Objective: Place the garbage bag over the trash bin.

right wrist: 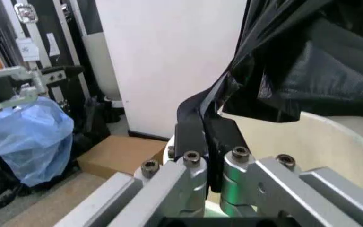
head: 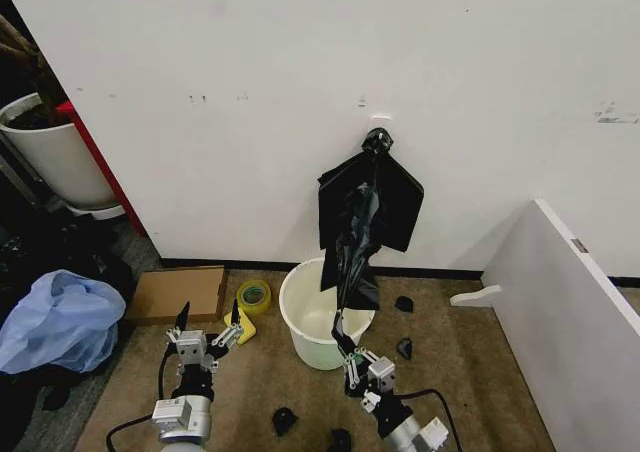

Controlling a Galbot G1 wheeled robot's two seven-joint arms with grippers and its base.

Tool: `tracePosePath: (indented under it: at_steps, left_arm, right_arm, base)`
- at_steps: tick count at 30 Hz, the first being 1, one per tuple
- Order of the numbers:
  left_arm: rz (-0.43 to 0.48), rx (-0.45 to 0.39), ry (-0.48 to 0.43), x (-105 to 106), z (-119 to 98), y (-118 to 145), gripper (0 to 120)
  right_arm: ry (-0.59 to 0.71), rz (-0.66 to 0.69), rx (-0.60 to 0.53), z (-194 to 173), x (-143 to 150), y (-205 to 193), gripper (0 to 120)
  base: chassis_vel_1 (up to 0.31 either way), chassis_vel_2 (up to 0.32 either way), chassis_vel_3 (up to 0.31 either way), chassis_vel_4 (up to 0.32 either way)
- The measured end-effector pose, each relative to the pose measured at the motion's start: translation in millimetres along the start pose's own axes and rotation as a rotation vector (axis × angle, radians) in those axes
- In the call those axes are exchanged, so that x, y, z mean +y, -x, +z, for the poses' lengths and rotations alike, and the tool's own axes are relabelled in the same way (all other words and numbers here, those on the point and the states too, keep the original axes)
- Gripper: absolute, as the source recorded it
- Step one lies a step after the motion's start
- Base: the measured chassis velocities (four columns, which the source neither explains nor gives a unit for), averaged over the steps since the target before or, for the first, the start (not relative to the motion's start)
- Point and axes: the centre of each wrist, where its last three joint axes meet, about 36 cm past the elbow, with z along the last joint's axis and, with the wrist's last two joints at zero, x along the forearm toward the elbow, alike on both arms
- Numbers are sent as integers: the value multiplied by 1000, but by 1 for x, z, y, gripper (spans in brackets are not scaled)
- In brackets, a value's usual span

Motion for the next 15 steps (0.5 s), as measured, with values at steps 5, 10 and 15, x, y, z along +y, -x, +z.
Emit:
tracePosePath:
  at_steps: [5, 10, 15]
  left_arm:
    - [25, 1, -5, -5, -1, 0, 100]
    - [77, -5, -33, -10, -8, 8, 100]
    - [187, -28, -100, -16, -29, 36, 100]
  right_arm:
    - [-17, -3, -7, 2, -1, 1, 0]
    - [-4, 51, -26, -6, -8, 19, 0]
    - [35, 128, -71, -21, -18, 45, 0]
  base:
    - [0, 0, 0, 0]
    - [0, 0, 0, 0]
    - [0, 0, 0, 0]
